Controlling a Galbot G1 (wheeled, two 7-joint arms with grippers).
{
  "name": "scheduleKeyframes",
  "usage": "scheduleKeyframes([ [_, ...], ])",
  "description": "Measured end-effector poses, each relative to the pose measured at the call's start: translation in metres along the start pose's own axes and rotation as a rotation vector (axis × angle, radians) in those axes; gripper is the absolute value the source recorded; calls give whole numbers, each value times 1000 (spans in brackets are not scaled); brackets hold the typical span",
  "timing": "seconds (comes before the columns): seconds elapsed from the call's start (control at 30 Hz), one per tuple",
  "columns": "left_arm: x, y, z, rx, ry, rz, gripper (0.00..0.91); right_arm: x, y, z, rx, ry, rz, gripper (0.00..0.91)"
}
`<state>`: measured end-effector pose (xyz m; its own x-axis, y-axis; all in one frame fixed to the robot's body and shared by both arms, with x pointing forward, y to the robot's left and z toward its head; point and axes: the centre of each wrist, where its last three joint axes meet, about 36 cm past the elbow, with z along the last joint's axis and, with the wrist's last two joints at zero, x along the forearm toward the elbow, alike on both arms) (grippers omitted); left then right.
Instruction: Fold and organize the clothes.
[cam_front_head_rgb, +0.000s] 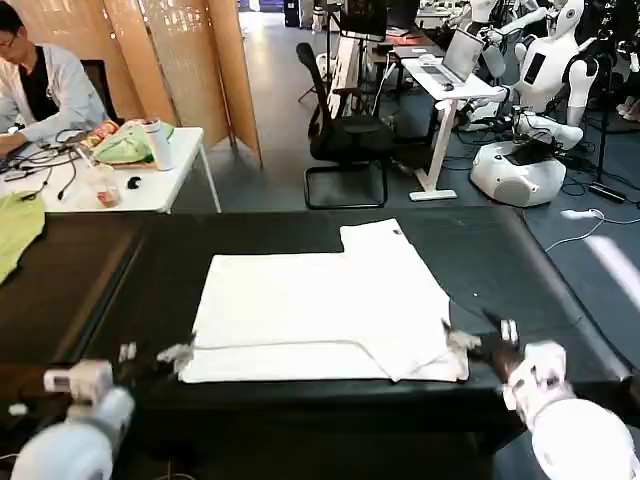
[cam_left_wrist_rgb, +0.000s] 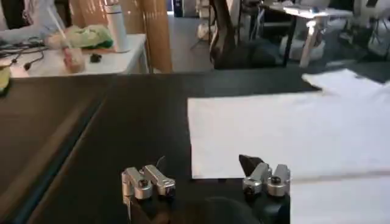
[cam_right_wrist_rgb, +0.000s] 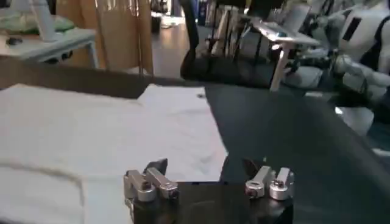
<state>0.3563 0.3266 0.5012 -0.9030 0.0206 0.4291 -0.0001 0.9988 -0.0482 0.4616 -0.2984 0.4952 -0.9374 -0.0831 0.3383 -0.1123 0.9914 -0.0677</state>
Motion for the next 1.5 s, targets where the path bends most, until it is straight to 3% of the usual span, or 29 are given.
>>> scheduleKeyframes([
  [0.23, -85, 17, -31, 35, 39, 14, 878, -94, 15, -14, -16, 87, -21, 878],
  [0.47, -155, 17, -48, 18, 107, 44, 878, -160, 24, -23, -25, 147, -5, 878],
  [0.93, -232, 25, -52, 75, 245, 38, 868, -216, 30, -28, -101, 244, -2, 878],
  [0.97, -234, 26, -52, 77, 246, 37, 839, -218, 30, -26, -100, 247, -1, 878],
  [1.0, -237, 27, -52, 80, 247, 35, 731, -221, 29, -25, -99, 254, 1, 878],
  [1.1, -242, 29, -51, 90, 256, 33, 692, -224, 26, -22, -97, 268, 11, 878],
  [1.23, -245, 28, -52, 92, 257, 36, 556, -226, 21, -20, -96, 277, 13, 878],
  [1.33, -247, 24, -54, 91, 253, 47, 497, -227, 20, -18, -92, 282, 13, 770],
  [1.4, -247, 21, -55, 86, 251, 58, 293, -228, 20, -16, -90, 286, 9, 712],
  [1.47, -249, 17, -56, 79, 251, 64, 156, -228, 21, -14, -90, 287, 8, 663],
  [1.5, -250, 16, -56, 75, 251, 65, 156, -228, 21, -14, -89, 288, 5, 663],
])
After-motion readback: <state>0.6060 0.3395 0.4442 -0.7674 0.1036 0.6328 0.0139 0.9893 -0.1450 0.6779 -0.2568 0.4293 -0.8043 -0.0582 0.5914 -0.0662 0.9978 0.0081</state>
